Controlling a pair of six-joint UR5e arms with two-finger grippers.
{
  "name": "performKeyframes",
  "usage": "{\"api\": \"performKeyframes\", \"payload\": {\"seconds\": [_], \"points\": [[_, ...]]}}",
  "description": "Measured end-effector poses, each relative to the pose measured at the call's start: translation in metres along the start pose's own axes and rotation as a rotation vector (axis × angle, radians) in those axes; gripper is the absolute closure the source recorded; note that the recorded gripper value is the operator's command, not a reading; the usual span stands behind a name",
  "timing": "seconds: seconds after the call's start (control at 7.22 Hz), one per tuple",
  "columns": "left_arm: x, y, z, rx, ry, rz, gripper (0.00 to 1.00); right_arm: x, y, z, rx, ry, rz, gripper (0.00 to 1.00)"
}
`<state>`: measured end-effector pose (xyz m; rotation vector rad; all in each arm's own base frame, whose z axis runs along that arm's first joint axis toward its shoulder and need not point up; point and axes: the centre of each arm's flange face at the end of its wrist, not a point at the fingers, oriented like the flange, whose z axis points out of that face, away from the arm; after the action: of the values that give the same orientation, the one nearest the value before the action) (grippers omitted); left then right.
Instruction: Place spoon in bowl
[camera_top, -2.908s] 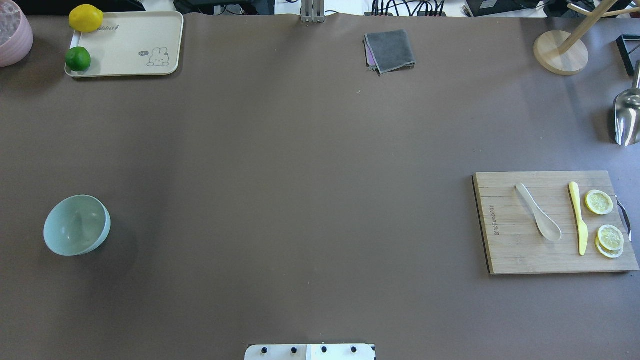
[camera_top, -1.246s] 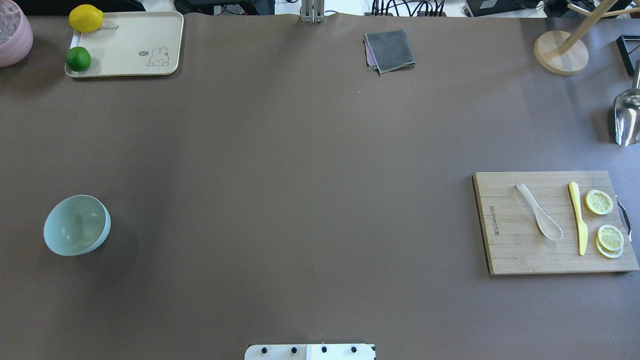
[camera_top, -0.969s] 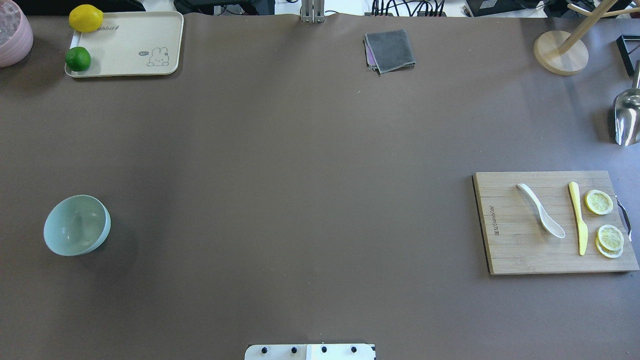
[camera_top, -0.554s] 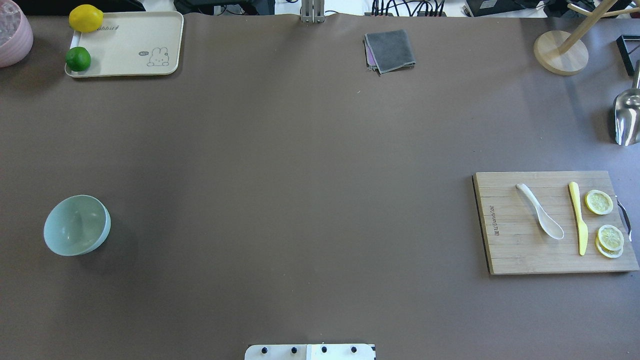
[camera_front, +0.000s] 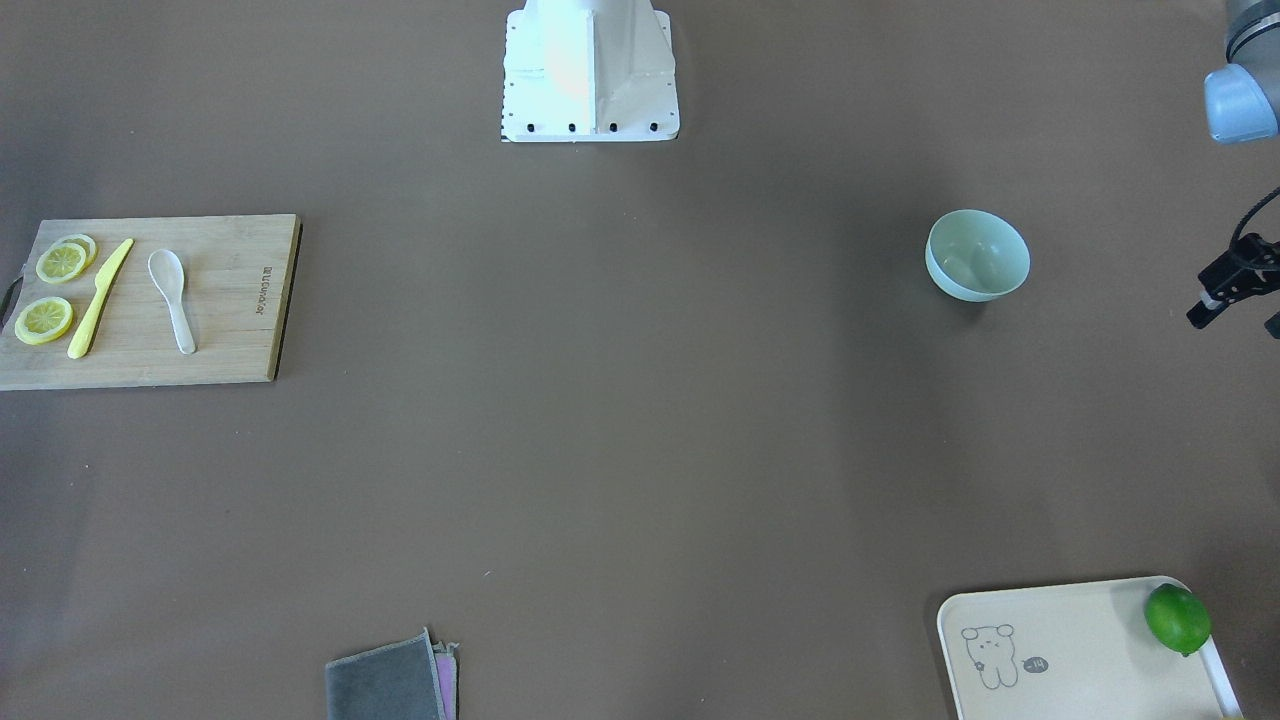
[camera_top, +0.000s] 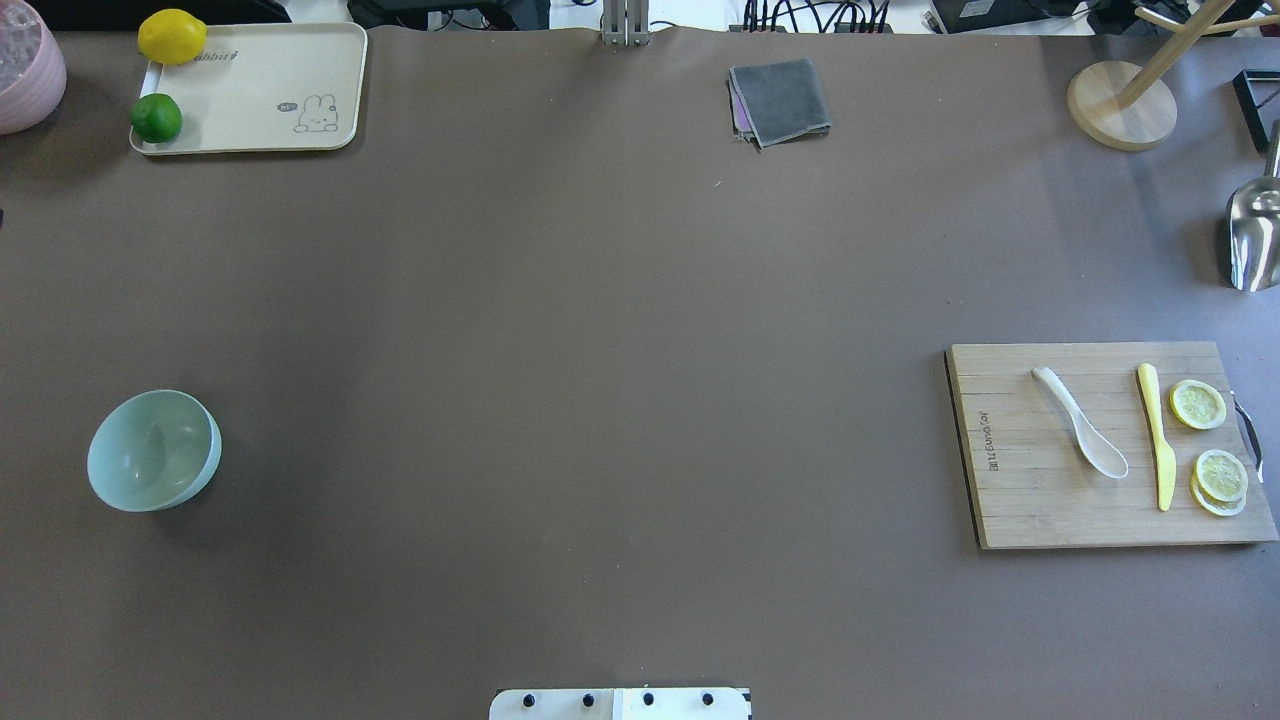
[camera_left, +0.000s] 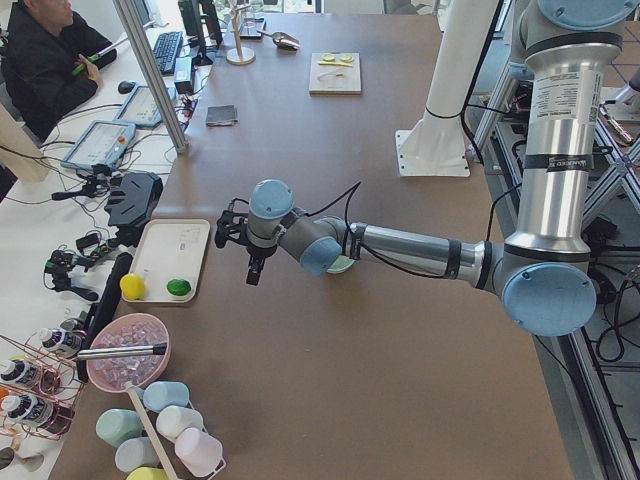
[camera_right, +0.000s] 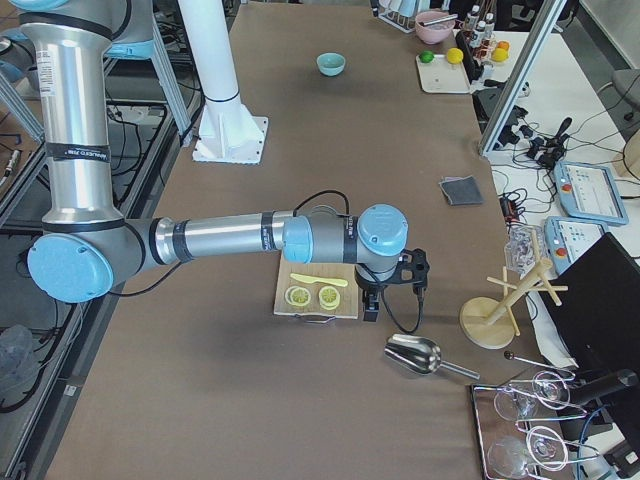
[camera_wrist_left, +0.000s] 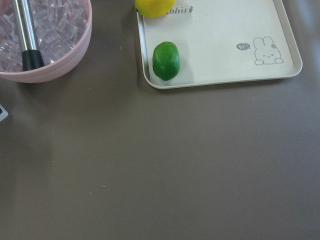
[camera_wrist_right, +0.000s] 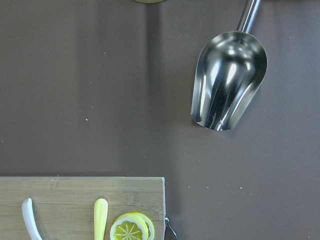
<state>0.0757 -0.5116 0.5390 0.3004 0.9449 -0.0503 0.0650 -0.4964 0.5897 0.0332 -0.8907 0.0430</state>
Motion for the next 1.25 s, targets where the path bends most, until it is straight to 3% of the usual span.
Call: {"api": "performKeyframes", "payload": {"seconds": [0.28, 0.55, 0.97, 1.11, 1.25], "points": [[0.018, 0.063, 0.039, -0.007, 0.074, -0.056, 0.02, 0.003, -0.001, 0.005, -0.010, -0.005, 0.010, 0.00], [0.016, 0.123, 0.064, -0.056, 0.082, -0.038, 0.02, 0.004, -0.003, 0.007, -0.015, -0.007, 0.013, 0.00], [0.034, 0.168, 0.087, -0.138, 0.123, 0.034, 0.03, 0.003, -0.004, 0.007, -0.013, -0.008, 0.010, 0.00], [0.040, 0.174, 0.093, -0.156, 0.132, 0.052, 0.31, 0.003, -0.004, 0.007, -0.013, -0.008, 0.010, 0.00], [0.042, 0.179, 0.097, -0.164, 0.140, 0.067, 0.46, 0.003, -0.004, 0.007, -0.013, -0.007, 0.009, 0.00]]}}
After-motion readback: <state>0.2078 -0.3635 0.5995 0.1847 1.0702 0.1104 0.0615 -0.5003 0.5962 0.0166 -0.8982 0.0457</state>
